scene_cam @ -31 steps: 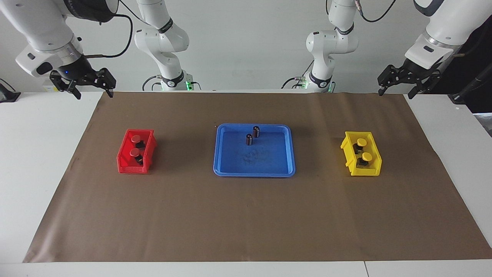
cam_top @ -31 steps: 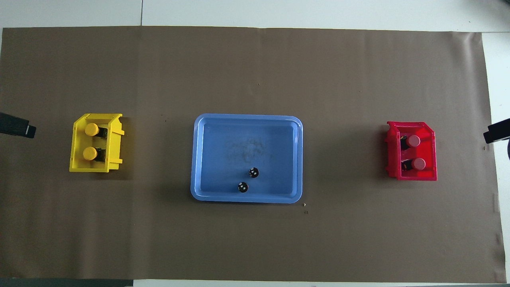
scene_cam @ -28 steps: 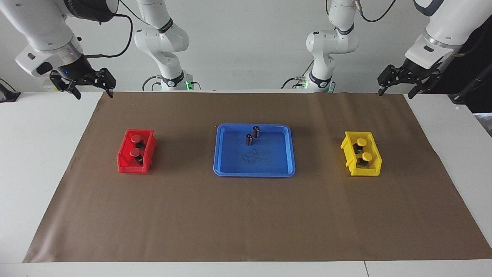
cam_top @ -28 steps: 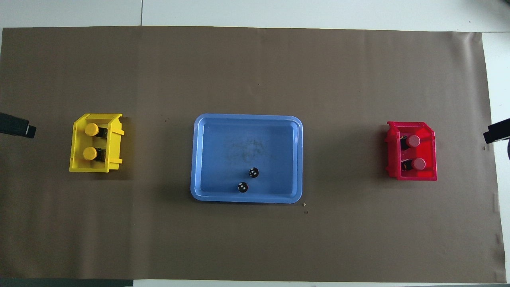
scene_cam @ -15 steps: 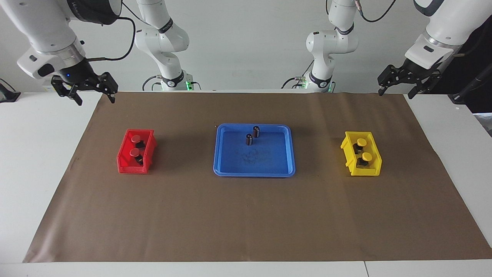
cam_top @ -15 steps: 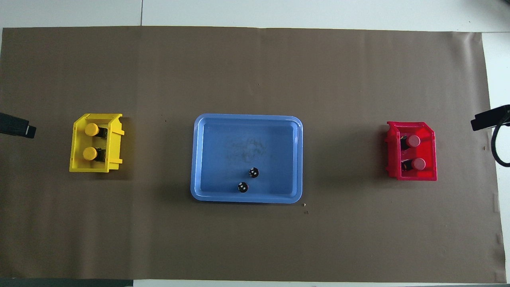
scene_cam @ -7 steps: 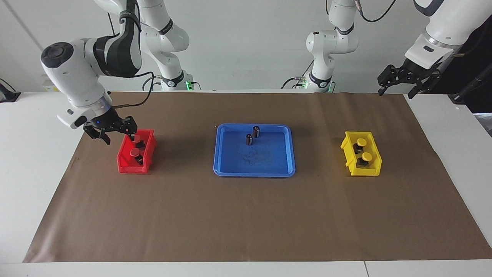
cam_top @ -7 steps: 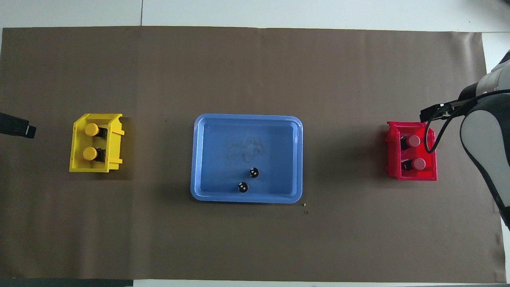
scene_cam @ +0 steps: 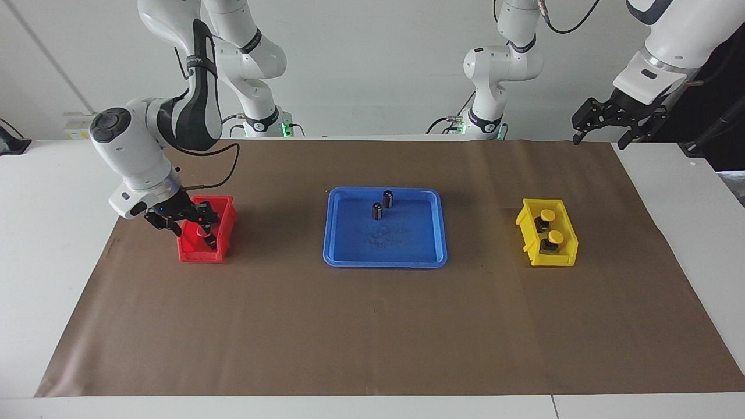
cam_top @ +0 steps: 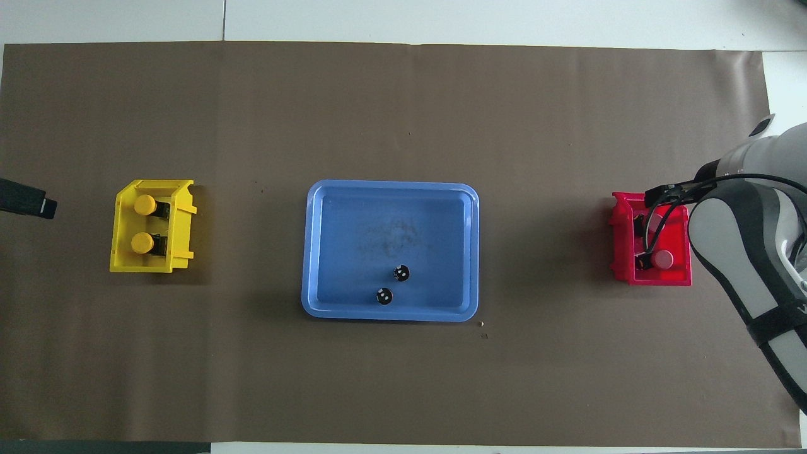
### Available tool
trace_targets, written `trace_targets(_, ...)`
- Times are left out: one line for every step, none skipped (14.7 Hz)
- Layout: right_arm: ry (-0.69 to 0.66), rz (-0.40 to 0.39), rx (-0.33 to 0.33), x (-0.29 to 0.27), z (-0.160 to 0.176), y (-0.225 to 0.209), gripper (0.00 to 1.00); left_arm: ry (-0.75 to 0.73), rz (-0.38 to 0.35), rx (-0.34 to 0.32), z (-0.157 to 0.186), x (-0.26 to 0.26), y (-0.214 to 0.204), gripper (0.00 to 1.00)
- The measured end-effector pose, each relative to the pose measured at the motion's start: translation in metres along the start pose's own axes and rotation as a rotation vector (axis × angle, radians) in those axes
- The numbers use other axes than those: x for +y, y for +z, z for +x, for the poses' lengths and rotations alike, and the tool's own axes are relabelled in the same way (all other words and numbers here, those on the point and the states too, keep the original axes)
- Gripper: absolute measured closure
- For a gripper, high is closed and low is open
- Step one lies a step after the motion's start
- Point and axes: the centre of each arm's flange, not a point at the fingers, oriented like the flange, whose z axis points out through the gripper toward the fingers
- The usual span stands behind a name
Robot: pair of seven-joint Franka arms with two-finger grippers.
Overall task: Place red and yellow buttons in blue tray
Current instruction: 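Reach the right gripper down and grasp a red button in the red holder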
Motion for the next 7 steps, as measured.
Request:
trace_targets(0.0,-0.001,0.003,0.0,-0.003,0.006,0.28,0.0,0.0,0.0,0.0,0.0,0.0,0.0)
trace_targets(0.001,-0.001,0.005,-0.001,-0.006,0.01,0.28,0.0,0.0,-0.001,0.0,0.0,0.0,0.0)
trace_targets(0.001,0.0,0.004,-0.001,-0.01,0.012,0.29,0.0,-0.002,-0.01,-0.001,0.0,0.001,0.0)
trace_targets(0.001,0.001,0.002,-0.002,-0.012,0.013,0.29,0.001,-0.005,-0.029,-0.003,0.001,0.003,0.0)
trace_targets(0.002,0.0,0.005,-0.002,-0.014,0.014,0.3,0.004,-0.008,-0.047,-0.005,0.003,0.004,0.0)
trace_targets(0.002,-0.001,0.011,-0.002,-0.015,0.014,0.3,0.009,-0.009,-0.055,-0.007,0.006,0.003,0.0)
trace_targets(0.002,-0.001,0.014,-0.002,-0.017,0.016,0.32,0.012,-0.009,-0.055,-0.008,0.008,0.002,0.0)
